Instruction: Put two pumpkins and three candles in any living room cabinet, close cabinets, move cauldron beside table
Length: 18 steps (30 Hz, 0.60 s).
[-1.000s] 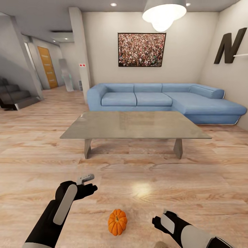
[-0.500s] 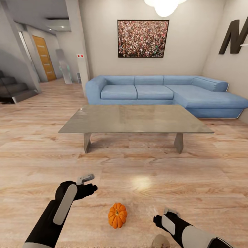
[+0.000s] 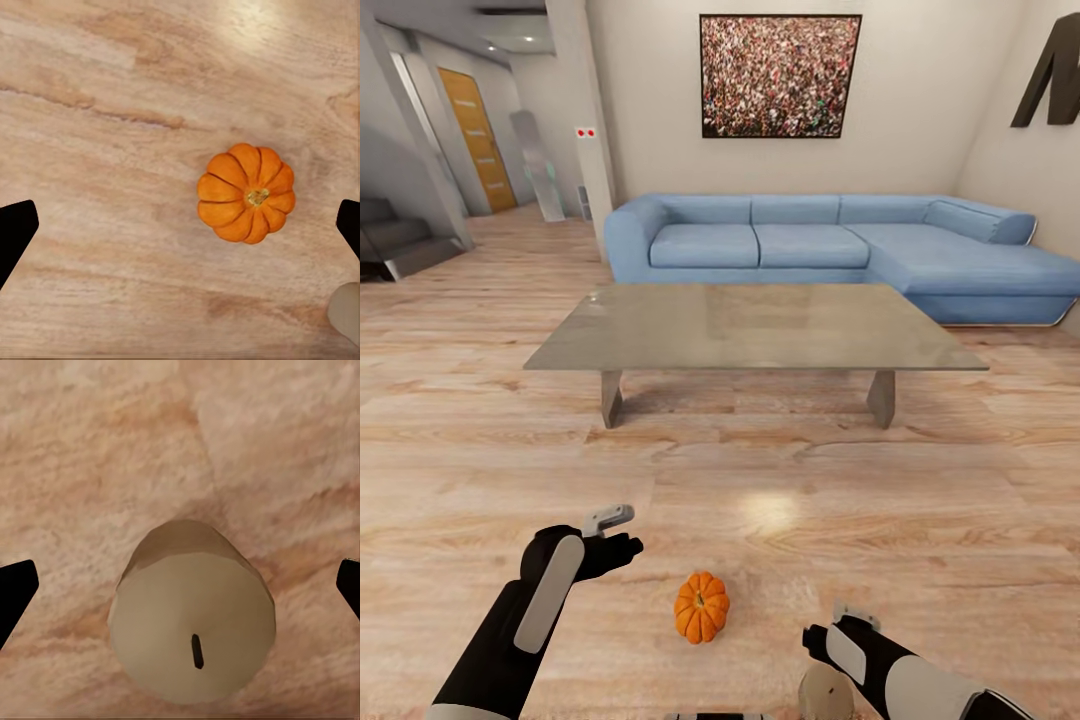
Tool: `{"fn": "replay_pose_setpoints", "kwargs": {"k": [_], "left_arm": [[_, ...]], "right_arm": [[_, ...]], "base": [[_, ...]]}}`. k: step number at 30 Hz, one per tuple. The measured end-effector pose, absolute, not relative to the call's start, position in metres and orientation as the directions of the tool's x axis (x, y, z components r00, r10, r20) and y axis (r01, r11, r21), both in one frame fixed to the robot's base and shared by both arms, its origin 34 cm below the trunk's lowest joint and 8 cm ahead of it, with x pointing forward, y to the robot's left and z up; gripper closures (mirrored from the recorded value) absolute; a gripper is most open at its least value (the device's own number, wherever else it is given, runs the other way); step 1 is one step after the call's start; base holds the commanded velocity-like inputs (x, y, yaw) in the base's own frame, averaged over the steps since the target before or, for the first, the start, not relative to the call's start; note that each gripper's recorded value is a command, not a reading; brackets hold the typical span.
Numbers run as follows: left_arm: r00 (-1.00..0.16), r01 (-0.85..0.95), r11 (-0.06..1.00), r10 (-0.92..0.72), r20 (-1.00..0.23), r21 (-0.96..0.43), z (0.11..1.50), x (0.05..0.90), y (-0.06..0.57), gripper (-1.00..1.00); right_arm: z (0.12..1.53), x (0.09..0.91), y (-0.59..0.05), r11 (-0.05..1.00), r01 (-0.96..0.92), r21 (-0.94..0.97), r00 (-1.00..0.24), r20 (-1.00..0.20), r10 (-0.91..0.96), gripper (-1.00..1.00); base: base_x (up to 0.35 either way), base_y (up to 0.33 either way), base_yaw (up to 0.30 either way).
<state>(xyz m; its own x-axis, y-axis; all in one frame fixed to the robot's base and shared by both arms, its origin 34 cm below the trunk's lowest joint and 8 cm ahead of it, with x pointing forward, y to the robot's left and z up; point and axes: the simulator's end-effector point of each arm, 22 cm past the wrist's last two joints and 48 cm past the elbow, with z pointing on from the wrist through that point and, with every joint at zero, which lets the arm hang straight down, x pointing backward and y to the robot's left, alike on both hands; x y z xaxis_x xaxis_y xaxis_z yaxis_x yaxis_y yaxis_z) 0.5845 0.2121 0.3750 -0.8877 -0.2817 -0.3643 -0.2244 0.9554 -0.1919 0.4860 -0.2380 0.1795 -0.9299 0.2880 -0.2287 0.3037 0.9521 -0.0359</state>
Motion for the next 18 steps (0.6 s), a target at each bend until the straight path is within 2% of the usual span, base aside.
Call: {"fn": "replay_pose_setpoints", "kwargs": {"k": [11,18], "left_arm": [[-0.9,-0.249,0.943,-0.31,-0.306,-0.223,0.352,0.577,0.216,-1.0],[-0.896,-0.298,0.892,-0.384,-0.224,-0.339,0.344,0.573,0.23,-1.0]], "right_arm": [[0.16,0.474,-0.228,0.975,0.221,-0.023,-0.958,-0.191,0.213,-1.0],[0.148,0.461,-0.233,0.976,0.212,-0.042,-0.966,-0.159,0.203,-1.0]], "base": [[0.0,0.0,0.0],[0.0,0.0,0.0]]}}
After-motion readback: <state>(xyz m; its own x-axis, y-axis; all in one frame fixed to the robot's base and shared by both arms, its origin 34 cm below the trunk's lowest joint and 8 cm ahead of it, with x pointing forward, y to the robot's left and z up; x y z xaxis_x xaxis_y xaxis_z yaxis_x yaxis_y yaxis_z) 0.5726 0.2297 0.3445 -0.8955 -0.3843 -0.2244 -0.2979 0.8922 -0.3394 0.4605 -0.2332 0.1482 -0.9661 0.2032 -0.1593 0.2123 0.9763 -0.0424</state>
